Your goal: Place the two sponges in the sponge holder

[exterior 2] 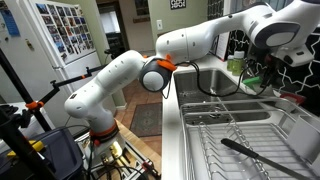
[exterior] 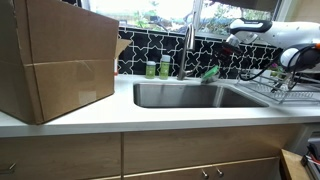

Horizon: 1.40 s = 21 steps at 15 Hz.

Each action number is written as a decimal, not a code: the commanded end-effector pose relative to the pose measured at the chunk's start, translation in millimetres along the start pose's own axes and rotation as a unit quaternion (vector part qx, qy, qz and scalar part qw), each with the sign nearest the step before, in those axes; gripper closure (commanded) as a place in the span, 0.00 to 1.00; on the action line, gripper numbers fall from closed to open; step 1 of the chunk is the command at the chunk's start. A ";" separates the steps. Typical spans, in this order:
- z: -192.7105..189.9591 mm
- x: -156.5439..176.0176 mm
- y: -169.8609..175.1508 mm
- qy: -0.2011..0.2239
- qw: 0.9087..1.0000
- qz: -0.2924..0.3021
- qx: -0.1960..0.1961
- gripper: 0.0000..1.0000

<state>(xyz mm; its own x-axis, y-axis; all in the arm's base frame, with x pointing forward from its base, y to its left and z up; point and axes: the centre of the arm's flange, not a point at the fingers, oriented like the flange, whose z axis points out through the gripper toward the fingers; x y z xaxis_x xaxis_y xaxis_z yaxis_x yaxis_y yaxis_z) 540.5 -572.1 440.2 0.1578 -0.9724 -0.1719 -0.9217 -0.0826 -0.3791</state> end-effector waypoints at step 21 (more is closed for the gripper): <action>-235.4 -138.8 80.6 -0.153 0.978 -0.135 0.044 0.00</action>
<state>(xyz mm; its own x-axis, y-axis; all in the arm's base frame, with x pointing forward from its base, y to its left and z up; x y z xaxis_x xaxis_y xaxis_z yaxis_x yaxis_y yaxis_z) 378.8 -531.3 660.3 0.4547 -0.8543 -0.2519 -0.8062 -0.2746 -0.5240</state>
